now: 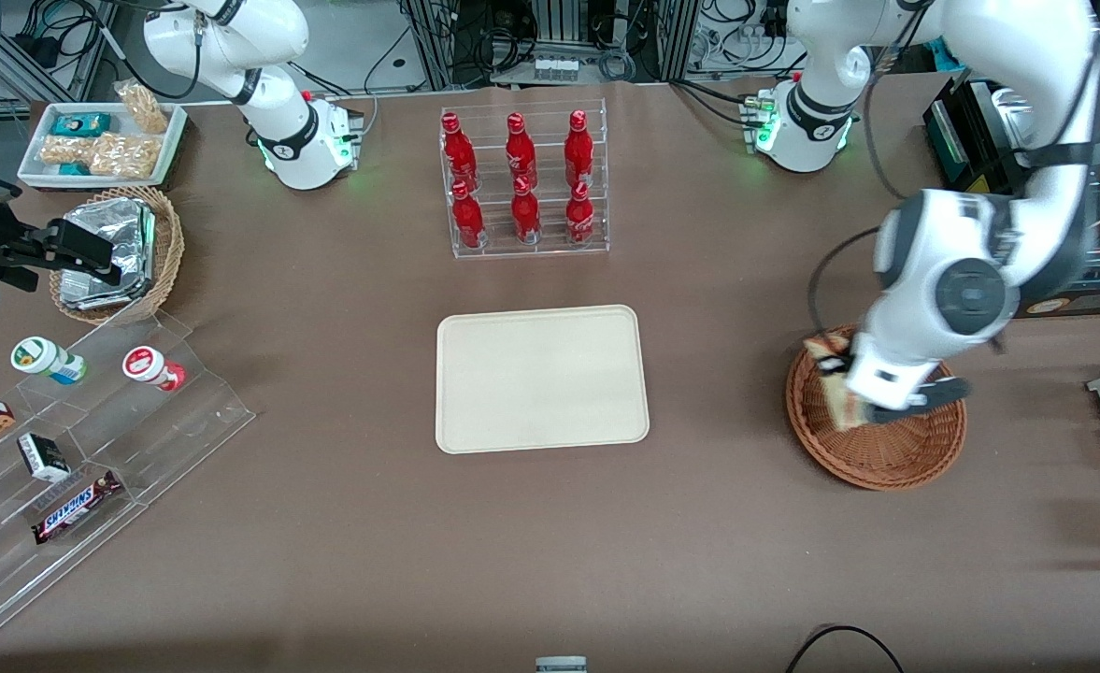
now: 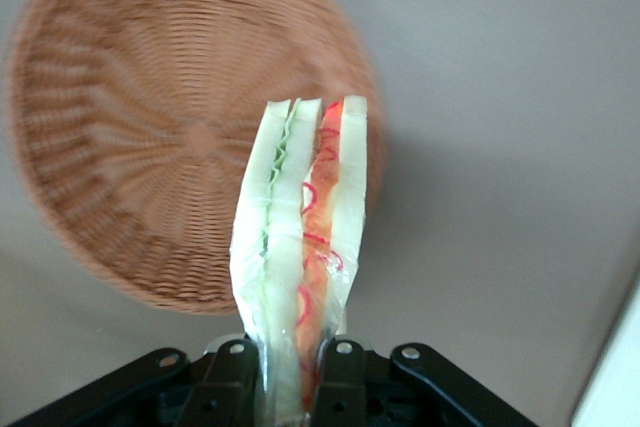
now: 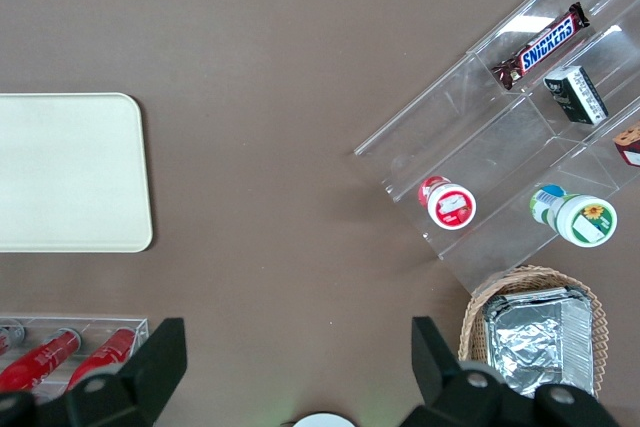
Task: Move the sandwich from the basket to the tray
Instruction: 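Carry the held sandwich over the cream tray and lower it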
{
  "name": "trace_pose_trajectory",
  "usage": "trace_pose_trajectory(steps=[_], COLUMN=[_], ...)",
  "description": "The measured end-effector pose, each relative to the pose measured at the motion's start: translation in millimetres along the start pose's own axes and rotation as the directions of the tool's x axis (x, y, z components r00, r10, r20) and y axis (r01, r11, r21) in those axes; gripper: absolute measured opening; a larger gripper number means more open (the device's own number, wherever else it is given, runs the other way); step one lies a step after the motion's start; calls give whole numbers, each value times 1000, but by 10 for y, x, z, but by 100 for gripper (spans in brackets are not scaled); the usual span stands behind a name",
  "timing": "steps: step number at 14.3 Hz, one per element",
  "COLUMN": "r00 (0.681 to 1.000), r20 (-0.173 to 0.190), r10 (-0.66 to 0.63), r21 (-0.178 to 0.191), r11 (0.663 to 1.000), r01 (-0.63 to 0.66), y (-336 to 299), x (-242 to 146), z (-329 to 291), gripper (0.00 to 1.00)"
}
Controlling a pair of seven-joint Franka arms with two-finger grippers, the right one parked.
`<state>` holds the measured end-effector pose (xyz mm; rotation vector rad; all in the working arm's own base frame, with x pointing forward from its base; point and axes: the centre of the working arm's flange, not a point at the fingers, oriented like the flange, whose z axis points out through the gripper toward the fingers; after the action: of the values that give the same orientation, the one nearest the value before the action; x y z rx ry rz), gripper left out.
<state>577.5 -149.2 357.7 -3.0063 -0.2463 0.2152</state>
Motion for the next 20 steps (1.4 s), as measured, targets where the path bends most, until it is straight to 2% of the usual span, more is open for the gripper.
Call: trace_pose_trajectory(steps=[1,2,4,6,8,10,12,13,16,20], r00=[998,995,990,988,990,992,993,994,990,992], r20=[9,22,28,-7,-47,-58,-64,-77,-132,-121], r10=[55,93,141,155,131,115,95,80,44,32], r21=[-6,-30,-119,-176,-207,-228,-240,-234,-184,-163], r11=[998,995,983,972,969,966,965,967,981,985], r01=[-55,-92,-136,-154,-138,-125,-108,-97,-68,-51], y=[268,546,1139,1730,2330,2860,3269,3436,3741,3803], x=[-86,-173,-330,-506,-758,-1032,-1212,-1273,-1393,-1375], z=[49,97,160,244,376,485,514,539,730,960], gripper=[15,15,15,15,15,15,15,15,15,15])
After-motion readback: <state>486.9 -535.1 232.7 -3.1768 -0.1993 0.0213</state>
